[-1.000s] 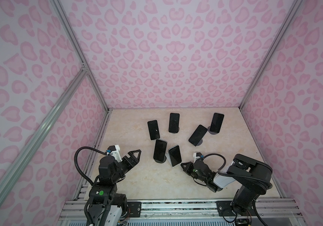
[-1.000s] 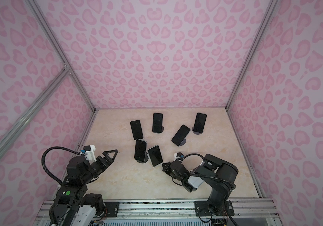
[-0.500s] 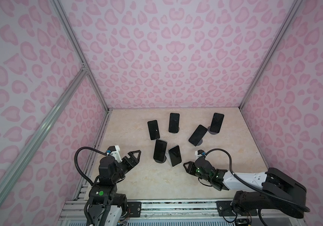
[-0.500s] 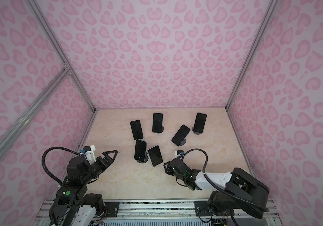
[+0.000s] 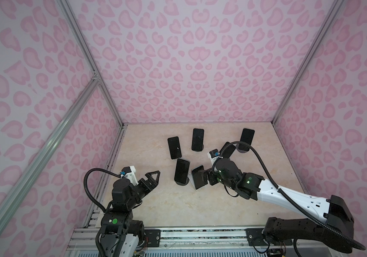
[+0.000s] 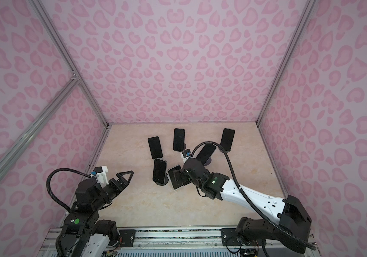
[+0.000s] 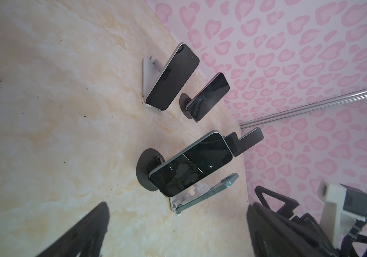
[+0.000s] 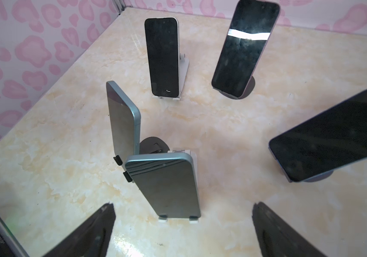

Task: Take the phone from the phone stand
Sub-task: 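Reach the right gripper over the pale green phone and close on its top edge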

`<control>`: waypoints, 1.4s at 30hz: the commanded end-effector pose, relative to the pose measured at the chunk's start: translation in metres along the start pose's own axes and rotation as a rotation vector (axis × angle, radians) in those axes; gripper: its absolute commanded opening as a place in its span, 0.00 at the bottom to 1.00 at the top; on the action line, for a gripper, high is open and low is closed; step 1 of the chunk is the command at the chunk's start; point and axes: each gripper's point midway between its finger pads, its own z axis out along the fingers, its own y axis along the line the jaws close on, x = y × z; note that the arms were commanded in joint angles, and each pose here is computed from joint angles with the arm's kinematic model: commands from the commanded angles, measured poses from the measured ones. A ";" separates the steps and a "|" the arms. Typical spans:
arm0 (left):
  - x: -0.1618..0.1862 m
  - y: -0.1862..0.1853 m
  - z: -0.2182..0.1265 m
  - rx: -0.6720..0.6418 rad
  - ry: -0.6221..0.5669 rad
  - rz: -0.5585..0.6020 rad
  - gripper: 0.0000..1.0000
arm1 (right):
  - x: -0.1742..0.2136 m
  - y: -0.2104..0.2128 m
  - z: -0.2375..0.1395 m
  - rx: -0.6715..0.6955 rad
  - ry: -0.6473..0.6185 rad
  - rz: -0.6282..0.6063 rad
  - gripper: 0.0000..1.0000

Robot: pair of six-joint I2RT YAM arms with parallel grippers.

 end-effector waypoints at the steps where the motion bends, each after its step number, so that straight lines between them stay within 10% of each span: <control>1: -0.003 -0.001 -0.002 -0.002 -0.016 0.005 1.00 | -0.002 0.009 0.009 -0.023 0.023 -0.107 0.99; 42: -0.001 0.008 0.001 -0.029 -0.015 0.006 1.00 | 0.004 0.015 0.059 0.039 0.011 -0.007 0.90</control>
